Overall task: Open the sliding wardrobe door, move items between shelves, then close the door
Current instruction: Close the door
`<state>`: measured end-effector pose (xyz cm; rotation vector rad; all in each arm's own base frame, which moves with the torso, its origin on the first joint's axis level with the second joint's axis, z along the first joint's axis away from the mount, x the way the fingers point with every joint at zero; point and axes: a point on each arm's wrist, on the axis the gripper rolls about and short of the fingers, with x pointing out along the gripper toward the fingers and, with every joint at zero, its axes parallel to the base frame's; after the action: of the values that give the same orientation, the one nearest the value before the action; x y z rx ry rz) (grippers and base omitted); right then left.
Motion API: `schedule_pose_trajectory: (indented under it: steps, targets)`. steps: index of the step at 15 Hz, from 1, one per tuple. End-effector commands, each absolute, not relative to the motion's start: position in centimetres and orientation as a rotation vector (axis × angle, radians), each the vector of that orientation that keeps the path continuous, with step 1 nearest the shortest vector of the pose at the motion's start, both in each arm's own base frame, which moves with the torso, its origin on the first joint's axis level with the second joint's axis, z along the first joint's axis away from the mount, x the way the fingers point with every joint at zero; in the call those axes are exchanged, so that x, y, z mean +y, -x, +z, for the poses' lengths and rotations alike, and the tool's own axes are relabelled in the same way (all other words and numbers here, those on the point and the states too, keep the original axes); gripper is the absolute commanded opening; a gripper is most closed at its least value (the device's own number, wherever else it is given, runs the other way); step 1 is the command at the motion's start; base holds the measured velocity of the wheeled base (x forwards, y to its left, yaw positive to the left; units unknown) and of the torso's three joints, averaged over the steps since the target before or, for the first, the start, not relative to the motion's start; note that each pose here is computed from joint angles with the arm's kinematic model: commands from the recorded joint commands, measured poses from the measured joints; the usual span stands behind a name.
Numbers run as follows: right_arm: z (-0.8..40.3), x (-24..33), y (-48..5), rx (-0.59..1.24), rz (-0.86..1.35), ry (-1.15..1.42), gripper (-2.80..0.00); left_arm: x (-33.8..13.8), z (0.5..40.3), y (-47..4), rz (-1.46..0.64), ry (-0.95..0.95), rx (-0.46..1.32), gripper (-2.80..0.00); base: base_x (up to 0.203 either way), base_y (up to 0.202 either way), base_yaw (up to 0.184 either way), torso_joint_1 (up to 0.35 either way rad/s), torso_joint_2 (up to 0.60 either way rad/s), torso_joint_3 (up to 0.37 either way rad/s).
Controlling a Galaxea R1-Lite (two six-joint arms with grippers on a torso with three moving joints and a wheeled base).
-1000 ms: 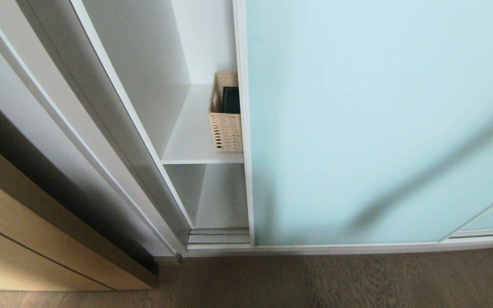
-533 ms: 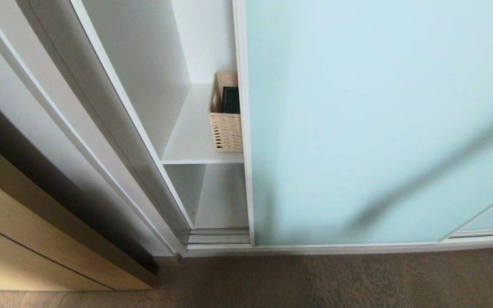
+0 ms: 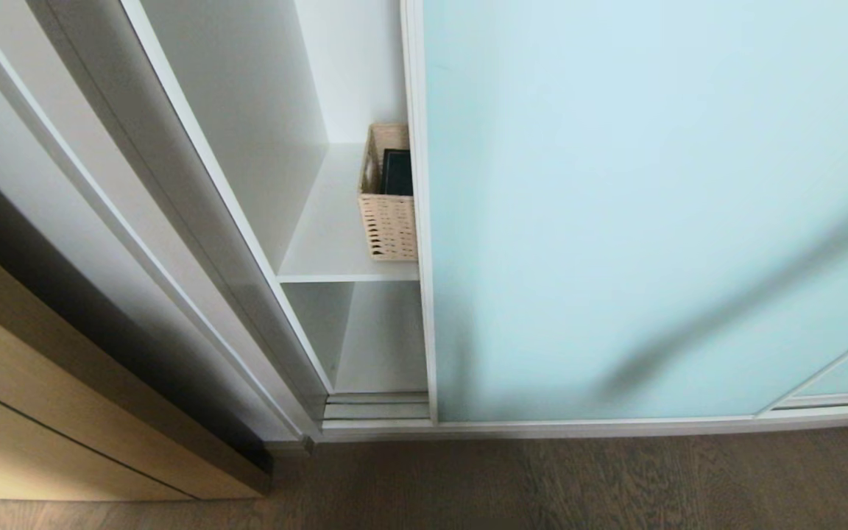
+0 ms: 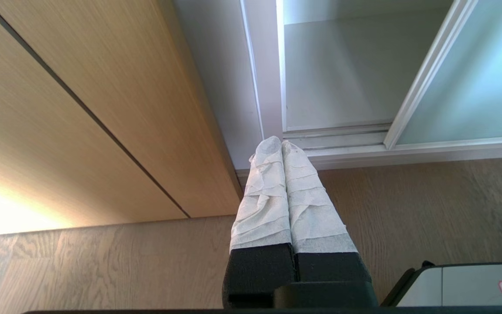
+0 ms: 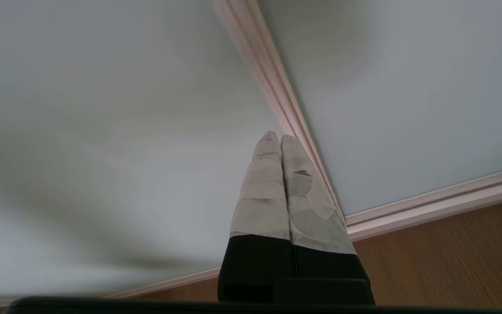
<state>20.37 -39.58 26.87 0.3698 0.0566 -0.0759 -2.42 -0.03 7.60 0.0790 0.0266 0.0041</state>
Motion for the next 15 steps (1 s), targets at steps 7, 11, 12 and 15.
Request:
schedule_pose_trajectory:
  steps: [7, 11, 12, 15]
  targets:
    - [25.5, -39.0, -23.1, 0.080, -0.026, -0.394, -2.80, 0.0, 7.6, 2.4, 0.004, -0.081, 0.028, -2.80, 0.000, 0.000, 0.000, 0.000, 0.00, 0.000]
    - [25.1, -39.4, -24.0, 0.062, -0.079, -0.361, -2.80, 0.0, 7.6, 2.4, 0.005, -0.080, 0.028, -2.80, 0.000, 0.000, 0.000, 0.000, 0.00, 0.000]
    - [24.8, -39.5, -24.0, 0.063, -0.092, -0.372, -2.80, 0.0, 7.6, 2.4, 0.004, -0.080, 0.029, -2.80, 0.000, 0.000, 0.000, 0.000, 0.00, 0.000]
    - [24.1, -39.9, -24.3, 0.065, -0.109, -0.407, -2.80, 0.0, 7.6, 2.4, 0.003, -0.080, 0.028, -2.80, 0.000, 0.000, 0.000, 0.000, 0.00, 0.000]
